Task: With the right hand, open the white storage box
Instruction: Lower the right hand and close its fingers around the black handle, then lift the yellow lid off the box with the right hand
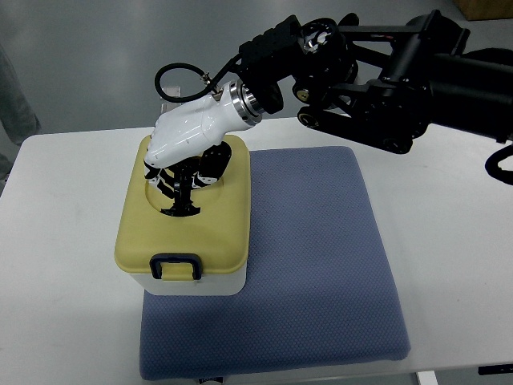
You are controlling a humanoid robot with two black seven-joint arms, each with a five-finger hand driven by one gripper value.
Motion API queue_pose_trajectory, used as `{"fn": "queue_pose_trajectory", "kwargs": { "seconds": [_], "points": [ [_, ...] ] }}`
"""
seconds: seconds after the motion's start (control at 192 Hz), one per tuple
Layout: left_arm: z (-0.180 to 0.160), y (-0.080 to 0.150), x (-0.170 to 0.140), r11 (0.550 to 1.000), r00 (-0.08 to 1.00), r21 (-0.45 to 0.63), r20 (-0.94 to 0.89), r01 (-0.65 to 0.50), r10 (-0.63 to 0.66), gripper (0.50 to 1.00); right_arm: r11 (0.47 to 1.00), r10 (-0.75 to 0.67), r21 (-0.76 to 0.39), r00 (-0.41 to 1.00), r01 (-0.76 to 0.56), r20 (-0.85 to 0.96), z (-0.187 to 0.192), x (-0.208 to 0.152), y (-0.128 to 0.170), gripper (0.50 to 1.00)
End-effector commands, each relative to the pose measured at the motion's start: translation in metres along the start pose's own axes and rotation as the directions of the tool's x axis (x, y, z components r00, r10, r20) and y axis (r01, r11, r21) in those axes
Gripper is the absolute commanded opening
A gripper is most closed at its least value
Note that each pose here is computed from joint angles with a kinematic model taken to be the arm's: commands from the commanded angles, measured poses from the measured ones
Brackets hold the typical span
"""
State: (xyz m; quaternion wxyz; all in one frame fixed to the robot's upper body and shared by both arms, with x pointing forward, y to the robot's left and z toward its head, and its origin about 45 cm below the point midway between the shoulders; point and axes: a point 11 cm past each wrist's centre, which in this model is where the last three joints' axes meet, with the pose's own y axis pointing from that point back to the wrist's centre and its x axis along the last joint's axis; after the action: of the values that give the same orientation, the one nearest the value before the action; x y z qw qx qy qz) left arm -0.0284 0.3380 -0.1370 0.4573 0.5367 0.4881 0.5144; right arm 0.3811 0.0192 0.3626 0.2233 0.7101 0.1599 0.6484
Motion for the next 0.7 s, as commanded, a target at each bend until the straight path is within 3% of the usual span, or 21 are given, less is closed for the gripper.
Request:
{"fn": "queue_pose_trajectory", "kwargs": {
  "seconds": [0.0, 0.401, 0.693],
  "points": [
    [0.0, 0.0, 0.0, 1.0, 1.0, 0.0, 0.0, 0.0, 0.0, 1.0, 1.0, 0.004, 0.002, 1.0, -0.004, 0.003, -0.001, 0.002, 0.0, 0.5],
    [0.0, 0.0, 0.0, 1.0, 1.0, 0.0, -0.001, 0.0, 0.0, 1.0, 1.0, 0.027, -0.006, 1.0, -0.027, 0.001, -0.001, 0.021, 0.012, 0.5],
    [0.0, 0.0, 0.0, 1.0, 1.0, 0.0, -0.001, 0.0, 0.0, 1.0, 0.992, 0.04, -0.12, 0.999, -0.037, 0.019, 0.03, 0.019, 0.058, 0.5]
  ]
}}
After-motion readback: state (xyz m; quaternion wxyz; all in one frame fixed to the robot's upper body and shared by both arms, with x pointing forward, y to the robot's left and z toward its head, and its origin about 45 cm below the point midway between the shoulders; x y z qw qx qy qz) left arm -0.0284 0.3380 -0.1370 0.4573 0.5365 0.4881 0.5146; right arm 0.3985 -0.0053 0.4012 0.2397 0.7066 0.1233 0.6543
